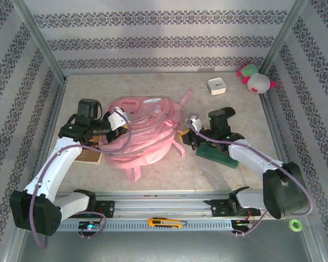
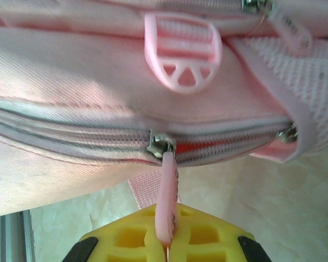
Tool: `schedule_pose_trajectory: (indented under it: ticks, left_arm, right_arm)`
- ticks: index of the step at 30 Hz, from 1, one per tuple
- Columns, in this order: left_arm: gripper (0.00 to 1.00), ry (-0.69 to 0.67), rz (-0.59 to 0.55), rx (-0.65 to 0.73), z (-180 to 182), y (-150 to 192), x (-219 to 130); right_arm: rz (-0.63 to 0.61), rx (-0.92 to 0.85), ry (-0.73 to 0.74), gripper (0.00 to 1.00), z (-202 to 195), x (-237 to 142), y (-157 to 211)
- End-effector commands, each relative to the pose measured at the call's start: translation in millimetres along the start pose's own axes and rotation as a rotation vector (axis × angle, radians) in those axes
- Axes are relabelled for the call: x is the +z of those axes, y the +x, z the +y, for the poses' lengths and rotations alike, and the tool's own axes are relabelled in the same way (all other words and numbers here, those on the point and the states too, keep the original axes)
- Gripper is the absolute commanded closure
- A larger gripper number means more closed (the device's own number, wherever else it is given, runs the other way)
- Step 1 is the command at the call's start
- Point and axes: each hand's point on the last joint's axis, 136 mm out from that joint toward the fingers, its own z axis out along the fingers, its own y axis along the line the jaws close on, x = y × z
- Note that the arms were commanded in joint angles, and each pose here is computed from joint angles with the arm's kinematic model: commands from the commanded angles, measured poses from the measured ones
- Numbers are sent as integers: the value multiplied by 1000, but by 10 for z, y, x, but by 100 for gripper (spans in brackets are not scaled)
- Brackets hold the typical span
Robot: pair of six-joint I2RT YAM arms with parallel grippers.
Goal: Pack books, pencil case, and school supplies into a backpack
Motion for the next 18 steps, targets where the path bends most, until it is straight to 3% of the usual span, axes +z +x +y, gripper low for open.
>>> schedule_pose_trajectory:
  ticks: [1, 7, 11, 15, 18]
  left_arm:
    - [100, -146, 30, 83, 236, -38, -32]
    - [100, -47, -24, 100, -4, -111, 65]
    - [100, -34, -49, 79, -40, -131, 79]
    - [100, 5, -74, 105, -152, -129, 69]
    - [100, 34, -102, 117, -204, -177, 33]
  right_arm:
    - [-18, -67, -8, 100, 190, -86, -183]
    - [-30, -106, 7, 100, 242, -62, -271]
    - [-24, -21, 65, 100, 99, -35, -283]
    - [-8, 126, 149, 57, -192, -16, -143]
    - [14, 126, 128, 46, -287, 37, 30]
